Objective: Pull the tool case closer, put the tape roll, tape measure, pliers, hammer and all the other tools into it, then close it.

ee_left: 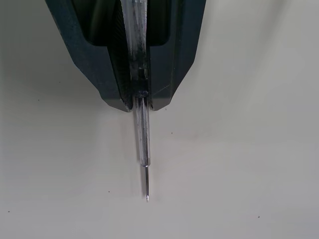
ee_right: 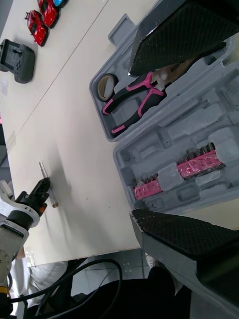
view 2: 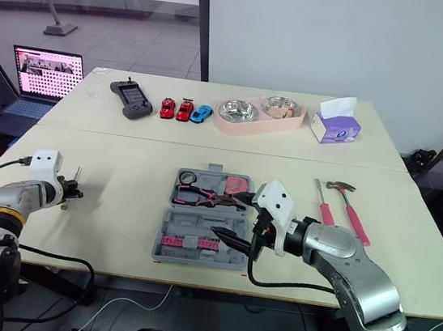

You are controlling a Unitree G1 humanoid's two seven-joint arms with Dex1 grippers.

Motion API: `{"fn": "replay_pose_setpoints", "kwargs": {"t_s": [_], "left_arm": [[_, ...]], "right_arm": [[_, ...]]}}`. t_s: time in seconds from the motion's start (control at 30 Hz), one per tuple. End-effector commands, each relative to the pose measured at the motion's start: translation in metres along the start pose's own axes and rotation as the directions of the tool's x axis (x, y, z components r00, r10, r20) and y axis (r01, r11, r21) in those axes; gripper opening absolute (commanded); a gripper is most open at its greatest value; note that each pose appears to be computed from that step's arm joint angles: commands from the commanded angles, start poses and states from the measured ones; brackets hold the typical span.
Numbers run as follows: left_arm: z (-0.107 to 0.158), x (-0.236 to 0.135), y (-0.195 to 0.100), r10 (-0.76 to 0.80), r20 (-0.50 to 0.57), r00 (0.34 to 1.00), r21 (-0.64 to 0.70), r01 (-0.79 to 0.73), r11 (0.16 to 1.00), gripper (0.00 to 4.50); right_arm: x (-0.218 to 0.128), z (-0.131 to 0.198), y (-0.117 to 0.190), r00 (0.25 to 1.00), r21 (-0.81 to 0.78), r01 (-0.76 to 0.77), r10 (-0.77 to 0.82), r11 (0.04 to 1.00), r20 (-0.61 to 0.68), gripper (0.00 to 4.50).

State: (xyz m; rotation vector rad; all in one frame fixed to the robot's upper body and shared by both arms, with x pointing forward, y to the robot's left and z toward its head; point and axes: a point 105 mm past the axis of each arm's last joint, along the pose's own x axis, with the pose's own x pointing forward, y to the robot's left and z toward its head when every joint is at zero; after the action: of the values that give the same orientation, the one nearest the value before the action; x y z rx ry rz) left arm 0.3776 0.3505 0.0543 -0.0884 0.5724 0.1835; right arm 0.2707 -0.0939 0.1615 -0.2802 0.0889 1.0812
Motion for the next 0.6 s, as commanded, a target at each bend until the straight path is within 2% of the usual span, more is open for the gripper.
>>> {"fn": "replay_pose_setpoints", "kwargs": {"t_s": [0.03, 0.07, 0.2, 0.27, 0.37, 0.47, 0.5, 0.53, 0.6], "left_arm": [[0.003, 0.000, -0.006, -0.026, 0.014, 1.000, -0.004, 0.027, 1.000, 0.05], [0.009, -0.001, -0.009, -0.044, 0.039, 0.998, 0.005, 0.043, 0.999, 0.05], [0.059, -0.022, -0.043, -0.244, 0.180, 0.953, 0.260, 0.193, 0.946, 0.05], [0.072, -0.032, -0.057, -0.328, 0.193, 0.925, 0.349, 0.247, 0.904, 0.05], [0.084, -0.050, -0.093, -0.503, 0.126, 0.855, 0.515, 0.377, 0.770, 0.05], [0.076, -0.075, -0.144, -0.710, -0.101, 0.697, 0.697, 0.558, 0.449, 0.05], [0.070, -0.082, -0.155, -0.743, -0.194, 0.641, 0.719, 0.608, 0.337, 0.05], [0.066, -0.086, -0.160, -0.754, -0.247, 0.609, 0.722, 0.634, 0.277, 0.05], [0.057, -0.096, -0.176, -0.764, -0.393, 0.511, 0.711, 0.696, 0.100, 0.05]], "right_arm": [[-0.004, 0.011, -0.001, 1.000, -0.048, 0.011, -0.010, 0.999, 0.021, 4.50], [-0.004, 0.011, -0.001, 1.000, -0.049, 0.014, -0.013, 0.999, 0.020, 4.50], [-0.006, 0.011, -0.003, 0.999, -0.044, 0.043, -0.042, 0.998, 0.019, 4.50], [-0.005, 0.011, -0.003, 0.999, -0.040, 0.051, -0.050, 0.998, 0.021, 4.50], [-0.003, 0.010, -0.001, 0.998, -0.030, 0.064, -0.064, 0.997, 0.023, 4.50], [-0.002, 0.006, -0.001, 0.996, -0.012, 0.088, -0.087, 0.996, 0.028, 4.50], [-0.002, 0.005, -0.001, 0.995, -0.007, 0.095, -0.095, 0.995, 0.029, 4.50], [-0.001, 0.005, -0.001, 0.995, -0.004, 0.099, -0.099, 0.995, 0.030, 4.50], [0.000, 0.003, -0.001, 0.994, 0.000, 0.109, -0.109, 0.994, 0.031, 4.50]]}}
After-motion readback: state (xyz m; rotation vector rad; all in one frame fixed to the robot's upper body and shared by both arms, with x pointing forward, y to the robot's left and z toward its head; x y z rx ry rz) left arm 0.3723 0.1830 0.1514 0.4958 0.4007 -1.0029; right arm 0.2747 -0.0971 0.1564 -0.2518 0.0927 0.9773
